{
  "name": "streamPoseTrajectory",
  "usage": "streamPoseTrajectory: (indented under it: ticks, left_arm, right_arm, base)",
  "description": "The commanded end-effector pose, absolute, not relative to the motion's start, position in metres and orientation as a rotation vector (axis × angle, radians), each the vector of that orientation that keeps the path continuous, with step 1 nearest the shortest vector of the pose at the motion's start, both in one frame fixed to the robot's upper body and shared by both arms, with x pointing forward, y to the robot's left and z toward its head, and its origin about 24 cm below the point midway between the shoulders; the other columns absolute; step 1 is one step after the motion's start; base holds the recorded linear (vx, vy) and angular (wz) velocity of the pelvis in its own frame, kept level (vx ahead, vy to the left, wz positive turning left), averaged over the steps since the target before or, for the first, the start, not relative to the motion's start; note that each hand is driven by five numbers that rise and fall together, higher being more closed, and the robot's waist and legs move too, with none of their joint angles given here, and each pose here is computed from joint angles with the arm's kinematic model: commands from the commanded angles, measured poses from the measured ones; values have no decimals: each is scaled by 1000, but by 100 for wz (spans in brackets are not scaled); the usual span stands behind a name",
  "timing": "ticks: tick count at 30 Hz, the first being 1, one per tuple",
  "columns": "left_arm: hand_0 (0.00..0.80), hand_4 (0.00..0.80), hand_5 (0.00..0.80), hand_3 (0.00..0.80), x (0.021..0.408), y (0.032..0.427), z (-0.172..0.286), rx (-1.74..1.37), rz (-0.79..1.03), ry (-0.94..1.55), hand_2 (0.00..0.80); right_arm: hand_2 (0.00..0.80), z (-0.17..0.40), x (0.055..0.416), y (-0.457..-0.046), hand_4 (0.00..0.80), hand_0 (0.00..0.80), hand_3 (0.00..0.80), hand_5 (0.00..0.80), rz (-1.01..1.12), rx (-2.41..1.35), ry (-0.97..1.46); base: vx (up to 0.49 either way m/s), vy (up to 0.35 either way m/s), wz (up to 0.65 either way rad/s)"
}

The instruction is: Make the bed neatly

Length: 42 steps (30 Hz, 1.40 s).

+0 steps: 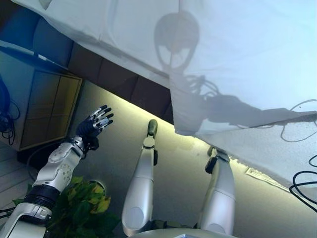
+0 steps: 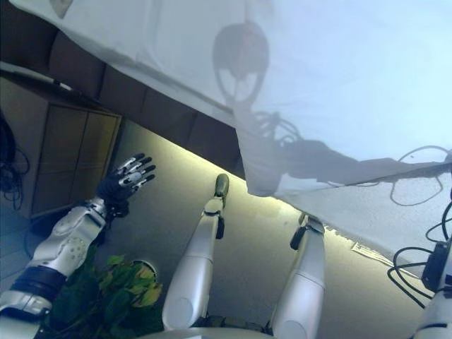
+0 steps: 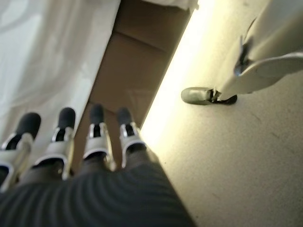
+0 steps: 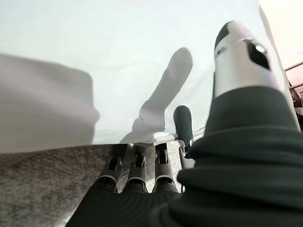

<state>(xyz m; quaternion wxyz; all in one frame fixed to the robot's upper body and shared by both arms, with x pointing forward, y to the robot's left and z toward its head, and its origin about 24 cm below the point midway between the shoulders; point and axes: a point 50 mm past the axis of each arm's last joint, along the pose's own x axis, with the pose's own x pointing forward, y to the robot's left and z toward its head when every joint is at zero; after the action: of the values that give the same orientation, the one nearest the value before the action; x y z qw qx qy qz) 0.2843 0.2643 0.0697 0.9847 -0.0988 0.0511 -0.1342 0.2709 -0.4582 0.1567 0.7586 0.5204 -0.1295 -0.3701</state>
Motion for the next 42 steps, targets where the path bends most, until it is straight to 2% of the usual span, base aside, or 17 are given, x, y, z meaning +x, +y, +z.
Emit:
streamPoseTrajectory:
  ticks: [1, 10, 11, 12, 22, 34, 38, 42]
  left_arm:
    - [0, 0, 0, 0, 287, 284, 93, -215, -215, 1, 0]
    - [0, 0, 0, 0, 289, 297, 97, -207, -205, 16, 0]
    - [0, 0, 0, 0, 289, 297, 97, -206, -208, 19, 0]
    - [0, 0, 0, 0, 288, 297, 96, -204, -211, 23, 0]
    - [0, 0, 0, 0, 283, 296, 89, -185, -219, 31, 0]
    - [0, 0, 0, 0, 272, 278, 74, -252, -236, 27, 0]
    - [0, 0, 0, 0, 275, 274, 75, -262, -234, 35, 0]
    - [0, 0, 0, 0, 280, 266, 76, -255, -231, 51, 0]
  right_arm:
    - [0, 194, 269, -466, 0, 0, 0, 0, -770, 1024, -380]
    - [0, 217, 273, -466, 0, 0, 0, 0, -789, 1003, -439]
    - [725, 218, 272, -467, 725, 725, 725, 725, -792, 998, -442]
    - [800, 219, 272, -467, 800, 800, 800, 800, -804, 995, -440]
    - [800, 196, 266, -469, 800, 800, 800, 800, -834, 1059, -425]
    - [800, 190, 263, -469, 800, 800, 800, 800, -759, 955, -440]
    - [800, 162, 270, -454, 800, 800, 800, 800, -708, 890, -381]
    - [800, 131, 287, -422, 800, 800, 800, 800, -634, 853, -300]
  base:
    - [0, -97, 6]
    - [41, -94, 7]
    - [58, -67, 5]
    - [49, -64, 6]
    - [16, -19, 6]
    - [19, 126, 0]
    - [70, 114, 0]
    - [101, 94, 4]
